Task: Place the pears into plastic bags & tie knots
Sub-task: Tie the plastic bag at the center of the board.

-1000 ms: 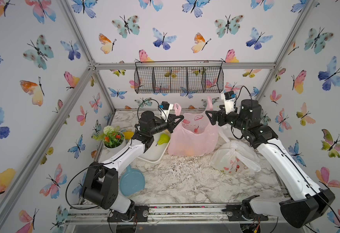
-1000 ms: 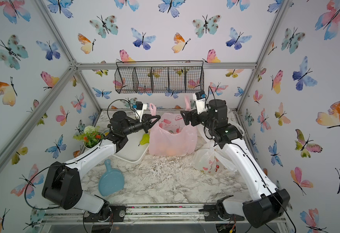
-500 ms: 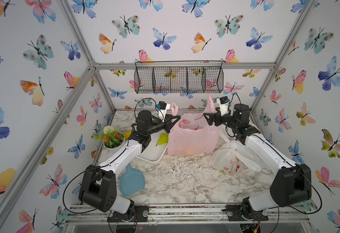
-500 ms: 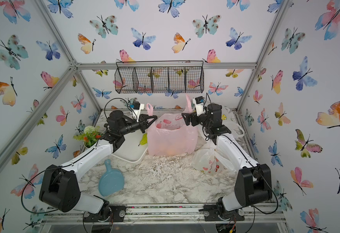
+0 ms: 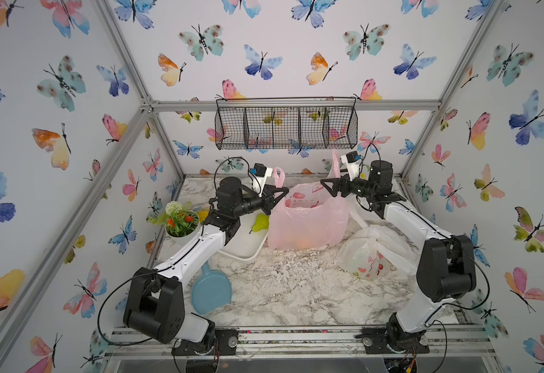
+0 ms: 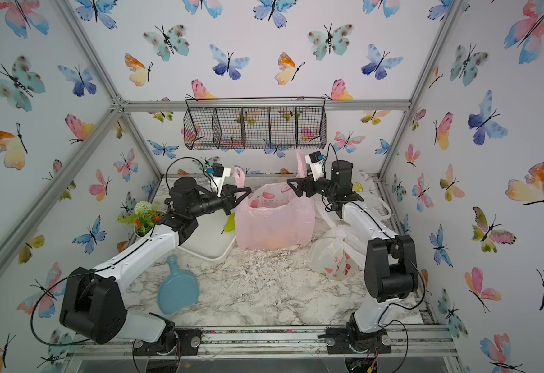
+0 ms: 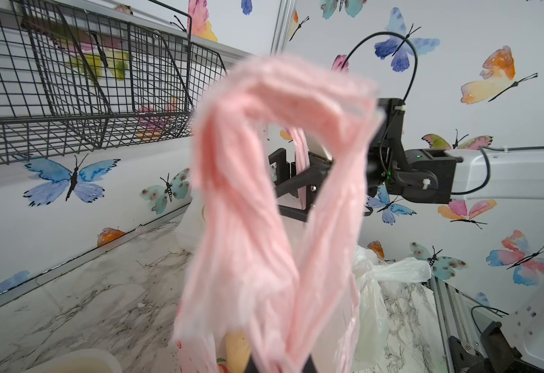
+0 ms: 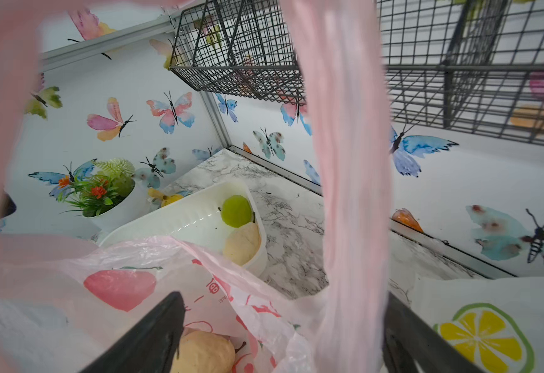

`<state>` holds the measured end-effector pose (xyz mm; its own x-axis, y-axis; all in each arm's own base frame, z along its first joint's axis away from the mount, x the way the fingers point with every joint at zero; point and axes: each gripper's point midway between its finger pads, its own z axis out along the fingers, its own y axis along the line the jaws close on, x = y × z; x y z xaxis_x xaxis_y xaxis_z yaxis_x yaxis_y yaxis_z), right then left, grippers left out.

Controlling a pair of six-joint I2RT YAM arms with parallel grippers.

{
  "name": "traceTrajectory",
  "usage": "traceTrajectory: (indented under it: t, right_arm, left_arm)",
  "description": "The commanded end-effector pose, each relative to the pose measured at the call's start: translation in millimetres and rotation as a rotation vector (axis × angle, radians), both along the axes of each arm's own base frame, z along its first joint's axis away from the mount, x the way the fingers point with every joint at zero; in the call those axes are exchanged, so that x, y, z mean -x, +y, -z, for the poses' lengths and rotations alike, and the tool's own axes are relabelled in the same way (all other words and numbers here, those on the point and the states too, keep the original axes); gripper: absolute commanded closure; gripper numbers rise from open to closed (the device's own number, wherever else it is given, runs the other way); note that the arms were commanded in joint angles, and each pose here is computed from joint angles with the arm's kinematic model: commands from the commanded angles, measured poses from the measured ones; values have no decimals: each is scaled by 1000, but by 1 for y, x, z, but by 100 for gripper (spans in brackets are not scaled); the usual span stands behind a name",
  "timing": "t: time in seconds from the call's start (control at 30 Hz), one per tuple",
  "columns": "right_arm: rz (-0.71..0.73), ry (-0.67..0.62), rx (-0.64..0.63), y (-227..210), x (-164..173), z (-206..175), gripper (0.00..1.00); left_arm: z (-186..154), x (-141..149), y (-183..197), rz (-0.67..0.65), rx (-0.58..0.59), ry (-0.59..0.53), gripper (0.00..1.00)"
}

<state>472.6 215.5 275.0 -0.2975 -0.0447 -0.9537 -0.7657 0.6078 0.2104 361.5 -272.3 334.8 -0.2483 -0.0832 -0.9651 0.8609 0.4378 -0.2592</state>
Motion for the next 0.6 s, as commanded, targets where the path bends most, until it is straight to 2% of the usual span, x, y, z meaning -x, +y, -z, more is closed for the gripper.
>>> traceTrajectory:
  t: [0.0, 0.07, 0.17, 0.23, 0.3, 0.4, 0.57]
  right_arm:
    - [-72, -4, -24, 11, -3, -3, 15]
    - [-76, -5, -30, 11, -4, -7, 26]
    - [-64, -30, -61, 9, 3, -18, 52]
    - [-48, -27, -79, 6, 10, -23, 69]
    - [-25, -25, -92, 1, 21, -27, 84]
    - [12, -27, -108, -5, 43, -33, 93]
    - [47, -30, -30, 0, 89, -42, 97]
  left_arm:
    - [-5, 10, 2, 20, -5, -21, 100]
    - [-5, 10, 3, 16, -8, -19, 100]
    - [-4, 5, 5, -7, -21, 4, 100]
    - [-6, -3, 7, -23, -30, 51, 100]
    - [-2, -15, 6, -2, -46, 159, 100]
    - [14, -25, -2, 42, -126, 303, 100]
    - [11, -16, -9, 97, -186, 360, 100]
